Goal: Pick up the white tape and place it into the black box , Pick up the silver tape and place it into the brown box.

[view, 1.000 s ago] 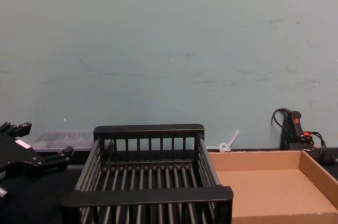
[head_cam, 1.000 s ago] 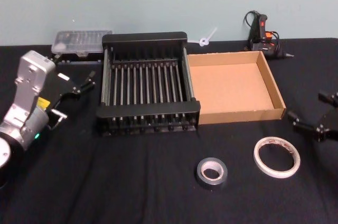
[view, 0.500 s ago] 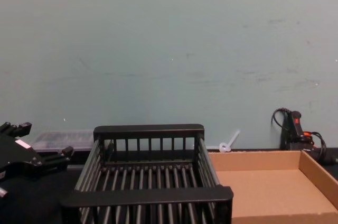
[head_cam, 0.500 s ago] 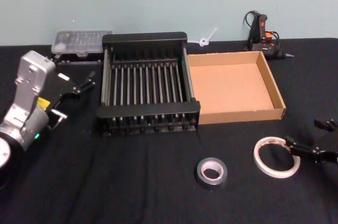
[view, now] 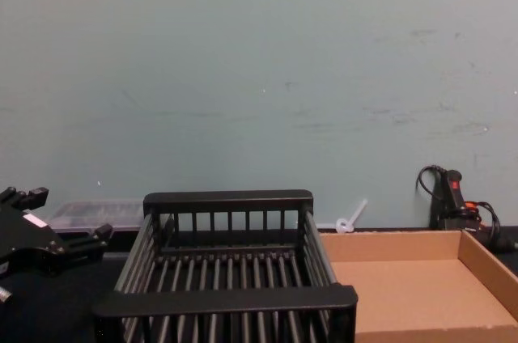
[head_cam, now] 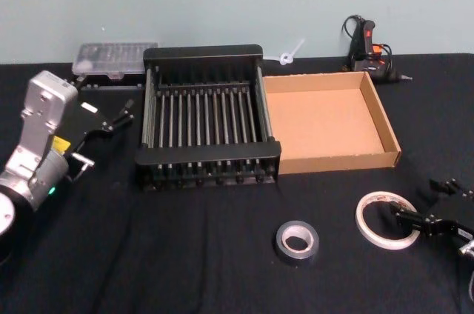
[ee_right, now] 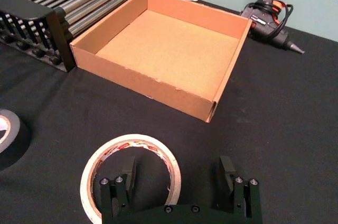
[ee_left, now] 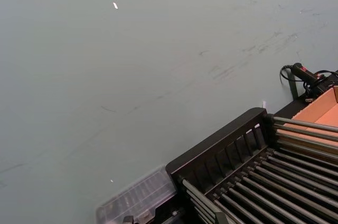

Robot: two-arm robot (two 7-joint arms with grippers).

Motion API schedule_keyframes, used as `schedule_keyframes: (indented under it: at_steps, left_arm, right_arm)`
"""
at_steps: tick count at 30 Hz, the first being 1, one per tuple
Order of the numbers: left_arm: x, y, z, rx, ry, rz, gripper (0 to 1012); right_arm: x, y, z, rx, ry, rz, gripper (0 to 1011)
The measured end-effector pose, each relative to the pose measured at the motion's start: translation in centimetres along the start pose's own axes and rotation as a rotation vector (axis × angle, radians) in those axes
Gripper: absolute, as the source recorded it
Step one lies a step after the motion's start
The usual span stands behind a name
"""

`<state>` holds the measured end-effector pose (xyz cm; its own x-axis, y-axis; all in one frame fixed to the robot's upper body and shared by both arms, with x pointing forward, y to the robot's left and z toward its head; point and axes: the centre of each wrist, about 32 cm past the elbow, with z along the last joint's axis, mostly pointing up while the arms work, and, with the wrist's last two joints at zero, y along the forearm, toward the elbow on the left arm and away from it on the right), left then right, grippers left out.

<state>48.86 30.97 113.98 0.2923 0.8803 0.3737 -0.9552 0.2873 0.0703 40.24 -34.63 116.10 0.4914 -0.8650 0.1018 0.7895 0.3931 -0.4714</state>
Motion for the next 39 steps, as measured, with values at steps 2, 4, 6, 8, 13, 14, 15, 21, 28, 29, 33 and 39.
schedule_keyframes:
  at_steps: [2, 4, 6, 8, 13, 14, 15, 21, 28, 29, 33, 39]
  left_arm:
    - [0.00, 0.0, 0.0, 0.000, 0.000, 0.000, 1001]
    - [0.00, 0.0, 0.0, 0.000, 0.000, 0.000, 1002]
    - [0.00, 0.0, 0.0, 0.000, 0.000, 0.000, 1001]
    - [0.00, 0.0, 0.0, 0.000, 0.000, 0.000, 1001]
    - [0.00, 0.0, 0.0, 0.000, 0.000, 0.000, 1001]
    - [0.00, 0.0, 0.0, 0.000, 0.000, 0.000, 1001]
    - [0.00, 0.0, 0.0, 0.000, 0.000, 0.000, 1001]
    - [0.00, 0.0, 0.0, 0.000, 0.000, 0.000, 1001]
    - [0.00, 0.0, 0.0, 0.000, 0.000, 0.000, 1001]
    - [0.00, 0.0, 0.0, 0.000, 0.000, 0.000, 1001]
    - [0.00, 0.0, 0.0, 0.000, 0.000, 0.000, 1001]
    - [0.00, 0.0, 0.0, 0.000, 0.000, 0.000, 1001]
  right_arm:
    - [-0.03, 0.2, -0.1, -0.002, 0.002, -0.001, 1000]
    - [-0.04, 0.4, -0.2, -0.003, 0.003, -0.001, 1000]
    - [-0.01, 0.6, -0.3, -0.005, 0.005, -0.001, 1000]
    - [-0.02, 0.8, -0.4, -0.006, 0.007, -0.001, 1000]
    - [0.02, 1.4, -0.7, -0.010, 0.014, -0.004, 1000]
    - [0.02, 1.6, -0.8, -0.011, 0.016, -0.005, 1000]
    - [0.02, 1.6, -0.8, -0.011, 0.016, -0.005, 1000]
    - [0.03, 2.0, -1.0, -0.016, 0.024, -0.007, 1000]
    - [-0.04, 2.1, -1.1, -0.022, 0.033, -0.008, 1000]
    - [-0.03, 2.2, -1.1, -0.023, 0.035, -0.008, 1000]
    - [-0.01, 2.2, -1.1, -0.027, 0.040, -0.008, 1000]
    - [0.06, 2.3, -1.1, -0.032, 0.047, -0.004, 1000]
